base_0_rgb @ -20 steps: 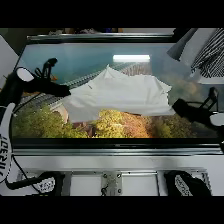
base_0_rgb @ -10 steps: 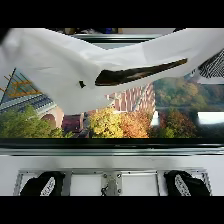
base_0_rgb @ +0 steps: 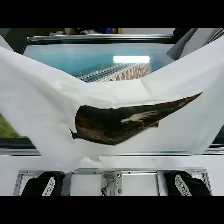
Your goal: Fold the clothes and pants, and hang the long-sleeved shirts on hangers.
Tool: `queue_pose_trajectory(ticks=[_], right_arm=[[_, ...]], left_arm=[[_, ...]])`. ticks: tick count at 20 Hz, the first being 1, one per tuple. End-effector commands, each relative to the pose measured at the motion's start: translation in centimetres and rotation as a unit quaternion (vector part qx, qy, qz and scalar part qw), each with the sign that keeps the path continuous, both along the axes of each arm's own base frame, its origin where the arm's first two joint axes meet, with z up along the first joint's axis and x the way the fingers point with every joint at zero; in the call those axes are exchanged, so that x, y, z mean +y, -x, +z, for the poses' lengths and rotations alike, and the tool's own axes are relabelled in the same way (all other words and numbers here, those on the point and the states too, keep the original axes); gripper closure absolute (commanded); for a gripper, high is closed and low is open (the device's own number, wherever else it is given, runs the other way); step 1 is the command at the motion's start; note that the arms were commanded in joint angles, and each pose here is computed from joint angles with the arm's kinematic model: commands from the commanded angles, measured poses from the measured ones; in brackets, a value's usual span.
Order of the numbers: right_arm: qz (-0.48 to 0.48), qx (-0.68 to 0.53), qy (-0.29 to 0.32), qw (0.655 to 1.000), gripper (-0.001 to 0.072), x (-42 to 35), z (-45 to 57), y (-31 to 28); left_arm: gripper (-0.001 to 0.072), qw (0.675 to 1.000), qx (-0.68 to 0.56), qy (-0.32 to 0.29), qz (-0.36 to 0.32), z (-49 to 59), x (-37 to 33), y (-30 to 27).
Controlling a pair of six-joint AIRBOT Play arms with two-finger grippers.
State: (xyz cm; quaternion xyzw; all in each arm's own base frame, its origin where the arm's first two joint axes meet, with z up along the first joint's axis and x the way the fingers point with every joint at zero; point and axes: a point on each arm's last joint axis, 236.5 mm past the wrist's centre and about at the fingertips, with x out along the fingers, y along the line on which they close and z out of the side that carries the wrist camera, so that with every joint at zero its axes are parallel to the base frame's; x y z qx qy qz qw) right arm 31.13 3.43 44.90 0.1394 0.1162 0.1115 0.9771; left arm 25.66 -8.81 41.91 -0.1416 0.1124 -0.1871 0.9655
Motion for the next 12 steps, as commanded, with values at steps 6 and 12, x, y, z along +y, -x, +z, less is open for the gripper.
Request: queue_pose_trajectory(ticks=[6, 12], right_arm=[[-0.017, 0.303, 0.034, 0.952, 0.0706, -3.3, -27.6, -19.8], [-0.053, 0.307, -0.005, 0.95, 0.0705, -4.4, -34.2, -25.6]], left_arm=[[0.0699, 0.986, 0.164, -0.013, -0.011, -19.5, -1.9, -22.1], [0.0699, 0.959, 0.276, -0.032, -0.052, -31.3, -4.0, -32.2]])
